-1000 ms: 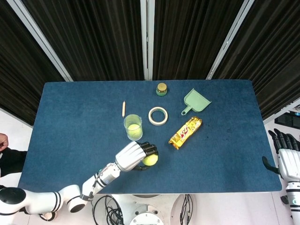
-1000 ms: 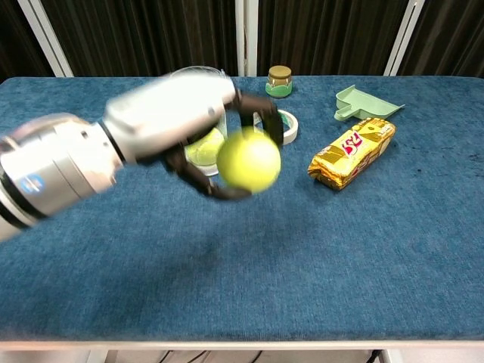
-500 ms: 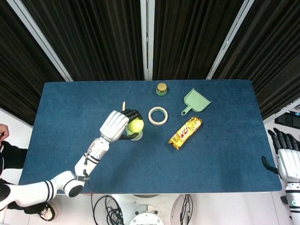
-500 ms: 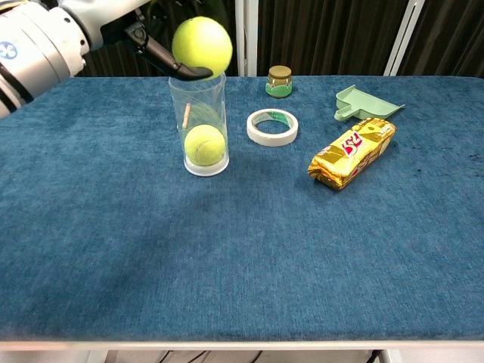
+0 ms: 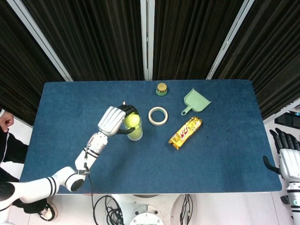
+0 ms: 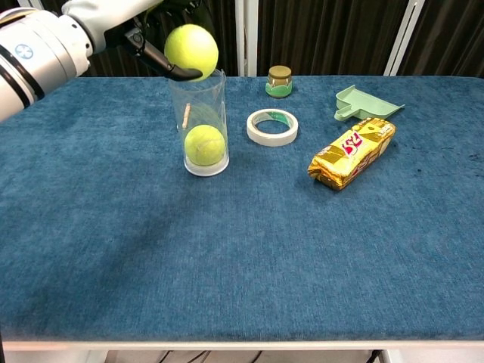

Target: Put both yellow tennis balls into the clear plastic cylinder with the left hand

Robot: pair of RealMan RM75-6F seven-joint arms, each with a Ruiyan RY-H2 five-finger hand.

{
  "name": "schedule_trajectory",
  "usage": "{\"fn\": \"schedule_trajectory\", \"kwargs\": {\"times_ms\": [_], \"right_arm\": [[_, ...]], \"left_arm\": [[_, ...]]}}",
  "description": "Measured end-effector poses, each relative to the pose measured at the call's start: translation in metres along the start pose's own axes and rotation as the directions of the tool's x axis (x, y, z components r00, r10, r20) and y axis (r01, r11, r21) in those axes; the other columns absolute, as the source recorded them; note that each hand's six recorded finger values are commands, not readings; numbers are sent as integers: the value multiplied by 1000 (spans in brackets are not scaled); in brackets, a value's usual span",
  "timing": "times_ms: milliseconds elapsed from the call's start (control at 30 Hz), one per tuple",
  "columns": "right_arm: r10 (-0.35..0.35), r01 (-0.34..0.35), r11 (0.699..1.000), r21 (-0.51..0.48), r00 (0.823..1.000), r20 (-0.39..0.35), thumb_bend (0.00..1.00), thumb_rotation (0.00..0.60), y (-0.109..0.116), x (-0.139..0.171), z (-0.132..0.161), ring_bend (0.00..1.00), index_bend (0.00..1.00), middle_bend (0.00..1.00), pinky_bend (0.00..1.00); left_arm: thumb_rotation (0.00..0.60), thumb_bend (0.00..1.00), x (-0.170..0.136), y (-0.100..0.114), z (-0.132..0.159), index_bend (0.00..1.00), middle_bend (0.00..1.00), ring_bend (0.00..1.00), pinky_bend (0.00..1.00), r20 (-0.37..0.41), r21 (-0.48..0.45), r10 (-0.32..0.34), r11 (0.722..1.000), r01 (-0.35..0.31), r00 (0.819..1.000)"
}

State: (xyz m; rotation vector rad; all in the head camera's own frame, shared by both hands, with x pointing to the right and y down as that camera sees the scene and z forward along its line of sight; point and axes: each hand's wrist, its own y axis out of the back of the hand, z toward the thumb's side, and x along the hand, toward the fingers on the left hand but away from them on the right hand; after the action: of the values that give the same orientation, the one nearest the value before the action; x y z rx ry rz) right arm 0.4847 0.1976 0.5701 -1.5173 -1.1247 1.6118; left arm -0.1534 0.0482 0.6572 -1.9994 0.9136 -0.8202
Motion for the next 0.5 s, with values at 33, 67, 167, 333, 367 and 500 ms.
{"fn": "schedule_trajectory", "kwargs": {"times_ms": [33,67,167,333,367,500], "right_arm": [[-1,1,1000,-1,1000,1,305,600,0,0,0,0,0,0,0],[-2,2,1000,-3,1000,1,304,600,0,0,0,0,0,0,0],[-3,3,1000,-3,1000,3,305,600,0,0,0,0,0,0,0],[10,-10,1000,-16,1000,5,305,600,-1,-1,0,0,0,0,0],[10,-10,1000,-16,1000,5,305,600,-1,-1,0,0,0,0,0],[10,-10,1000,-17,1000,6,305,600,0,0,0,0,0,0,0]], "left_arm": [[600,295,0,-1,-1,244,231,211,462,0,-6,-8,1000,8,1000],[600,291,-1,-1,-1,189,187,166,416,2,-11,-16,1000,16,1000],[600,285,-2,0,0,97,134,115,365,16,-6,-21,1000,22,1000],[600,284,-2,3,2,60,117,87,319,30,1,-8,1000,8,1000],[600,283,-2,4,3,57,116,82,308,31,-1,-6,1000,6,999],[600,268,-7,8,6,71,116,80,273,38,-13,7,1000,-6,999]]}}
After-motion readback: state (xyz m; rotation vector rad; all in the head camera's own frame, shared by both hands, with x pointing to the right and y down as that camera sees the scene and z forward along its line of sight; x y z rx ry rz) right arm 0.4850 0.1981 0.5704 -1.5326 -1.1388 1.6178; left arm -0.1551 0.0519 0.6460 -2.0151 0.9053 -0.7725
